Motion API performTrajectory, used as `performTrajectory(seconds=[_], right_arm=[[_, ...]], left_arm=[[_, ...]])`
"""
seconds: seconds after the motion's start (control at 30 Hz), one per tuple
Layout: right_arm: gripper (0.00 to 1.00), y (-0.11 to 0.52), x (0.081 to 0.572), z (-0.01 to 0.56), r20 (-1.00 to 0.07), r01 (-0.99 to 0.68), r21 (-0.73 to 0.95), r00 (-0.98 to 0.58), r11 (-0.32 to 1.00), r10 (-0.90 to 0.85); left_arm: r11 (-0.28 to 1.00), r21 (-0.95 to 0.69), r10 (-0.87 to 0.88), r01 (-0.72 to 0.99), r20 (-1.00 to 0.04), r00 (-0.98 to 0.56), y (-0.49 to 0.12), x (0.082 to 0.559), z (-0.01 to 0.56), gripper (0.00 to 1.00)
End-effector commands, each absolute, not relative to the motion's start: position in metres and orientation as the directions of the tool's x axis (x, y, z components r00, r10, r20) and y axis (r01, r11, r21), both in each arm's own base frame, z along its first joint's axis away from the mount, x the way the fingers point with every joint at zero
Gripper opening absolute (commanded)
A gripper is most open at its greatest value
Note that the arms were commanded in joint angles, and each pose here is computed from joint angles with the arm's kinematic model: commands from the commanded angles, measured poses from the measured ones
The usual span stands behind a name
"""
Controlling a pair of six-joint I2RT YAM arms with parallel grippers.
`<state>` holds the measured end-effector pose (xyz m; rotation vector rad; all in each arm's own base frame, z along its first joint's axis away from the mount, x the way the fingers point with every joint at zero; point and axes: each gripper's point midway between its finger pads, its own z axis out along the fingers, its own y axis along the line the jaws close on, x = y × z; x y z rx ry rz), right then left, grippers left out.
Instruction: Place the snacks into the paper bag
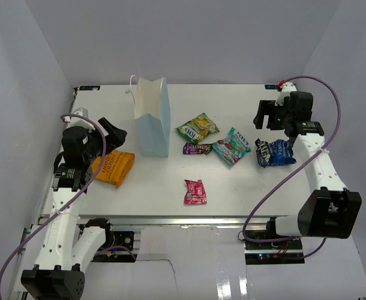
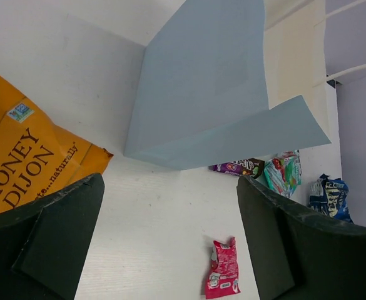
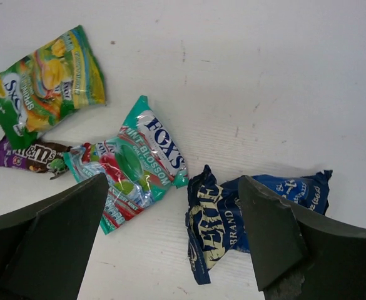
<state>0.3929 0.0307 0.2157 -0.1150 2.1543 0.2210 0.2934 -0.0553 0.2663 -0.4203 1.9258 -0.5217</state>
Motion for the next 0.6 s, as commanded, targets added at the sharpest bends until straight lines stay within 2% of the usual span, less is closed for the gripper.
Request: performTrajectory(seconds=[0.0,0.07,0.1,0.2,0.23,0.3,0.4,0.57], right_arm=[[0.90,0.064,0.393,0.252,-0.886,-0.443,0.080,-0.442,0.893,-0.140],[0.90,0.081,0.380,0.251,-0.885,-0.585,0.047,-0.401,0.809,-0.239],[0.90,0.092,0.375,0.256,-0.893,-0.681,-0.010,-0.323,0.732,-0.313],[0.90,0.116,0.356,0.240,-0.862,-0.807,-0.005,-0.296,0.590,-0.412],[0.90,0.121,0.354,0.243,-0.861,-0.834,-0.007,-0.276,0.552,-0.427],[0.90,0.131,0.342,0.231,-0.855,-0.873,0.067,-0.300,0.483,-0.424],[0.90,0.141,0.331,0.223,-0.877,-0.912,0.082,-0.258,0.402,-0.406],[0.90,0.148,0.325,0.203,-0.887,-0.917,0.133,-0.280,0.376,-0.368]], left_arm=[[0.814,-0.561,-0.567,-0.150,-0.715,-0.409,-0.050,0.288,0.258,0.98],[0.776,-0.567,-0.626,-0.275,-0.639,-0.447,-0.045,0.282,0.238,0.98],[0.763,-0.560,-0.645,-0.323,-0.627,-0.438,-0.039,0.282,0.236,0.98],[0.722,-0.546,-0.692,-0.425,-0.545,-0.474,-0.036,0.278,0.217,0.87],[0.694,-0.548,-0.720,-0.467,-0.516,-0.463,-0.026,0.277,0.213,0.84],[0.649,-0.563,-0.761,-0.512,-0.480,-0.437,-0.016,0.278,0.209,0.84],[0.537,-0.606,-0.843,-0.587,-0.404,-0.354,0.016,0.282,0.195,0.84],[0.405,-0.577,-0.905,-0.709,-0.362,-0.223,0.055,0.300,0.161,0.88]])
